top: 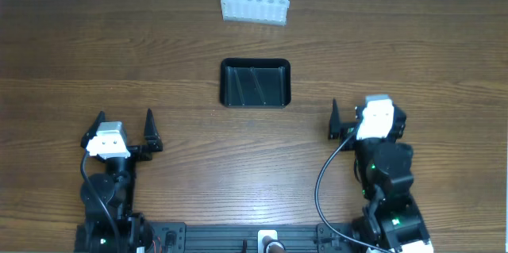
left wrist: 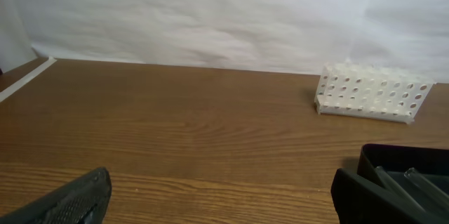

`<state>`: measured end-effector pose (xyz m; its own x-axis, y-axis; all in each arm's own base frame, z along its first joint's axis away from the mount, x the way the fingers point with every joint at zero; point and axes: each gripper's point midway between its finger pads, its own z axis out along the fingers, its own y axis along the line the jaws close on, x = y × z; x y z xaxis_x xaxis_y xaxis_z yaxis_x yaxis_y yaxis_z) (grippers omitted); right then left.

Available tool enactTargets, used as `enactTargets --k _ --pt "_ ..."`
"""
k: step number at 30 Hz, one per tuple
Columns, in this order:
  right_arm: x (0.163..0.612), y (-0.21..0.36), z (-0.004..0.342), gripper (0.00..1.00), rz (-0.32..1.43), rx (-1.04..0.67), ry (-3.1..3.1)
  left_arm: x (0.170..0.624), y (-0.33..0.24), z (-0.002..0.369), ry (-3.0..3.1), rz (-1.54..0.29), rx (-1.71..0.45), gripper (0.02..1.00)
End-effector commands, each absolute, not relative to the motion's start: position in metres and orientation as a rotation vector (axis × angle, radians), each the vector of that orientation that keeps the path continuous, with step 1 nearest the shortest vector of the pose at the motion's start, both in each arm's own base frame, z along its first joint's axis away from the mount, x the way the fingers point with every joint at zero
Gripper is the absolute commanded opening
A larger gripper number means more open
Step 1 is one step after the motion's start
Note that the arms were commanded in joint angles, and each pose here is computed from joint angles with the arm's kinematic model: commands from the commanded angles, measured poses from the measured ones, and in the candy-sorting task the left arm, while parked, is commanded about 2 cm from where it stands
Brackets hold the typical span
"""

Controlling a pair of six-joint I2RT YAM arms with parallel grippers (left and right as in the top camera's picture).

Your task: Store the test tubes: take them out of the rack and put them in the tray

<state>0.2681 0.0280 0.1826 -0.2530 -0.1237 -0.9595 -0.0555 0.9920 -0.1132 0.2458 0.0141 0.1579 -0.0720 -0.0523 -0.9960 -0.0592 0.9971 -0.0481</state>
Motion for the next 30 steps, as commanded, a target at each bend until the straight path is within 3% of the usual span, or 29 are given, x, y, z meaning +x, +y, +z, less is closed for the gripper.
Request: enactTargets --k 1,8,18,30 --pt "0.259 0.016 0.149 0.993 -0.103 -0.109 1.853 0.246 0.012 0.156 1.646 0.005 -0.068 0.998" --pt "0.248 -0.005 0.119 0.991 -0.154 -0.034 1.839 0.246 0.012 0.156 1.646 0.005 -0.068 0.998" --pt "0.241 -0.039 0.162 0.991 -0.235 0.11 1.644 0.246 0.012 0.156 1.646 0.005 -0.069 0.998" --pt "0.241 -0.037 0.161 0.991 -0.231 0.105 1.649 0.246 0.012 0.156 1.646 0.005 -0.068 0.998"
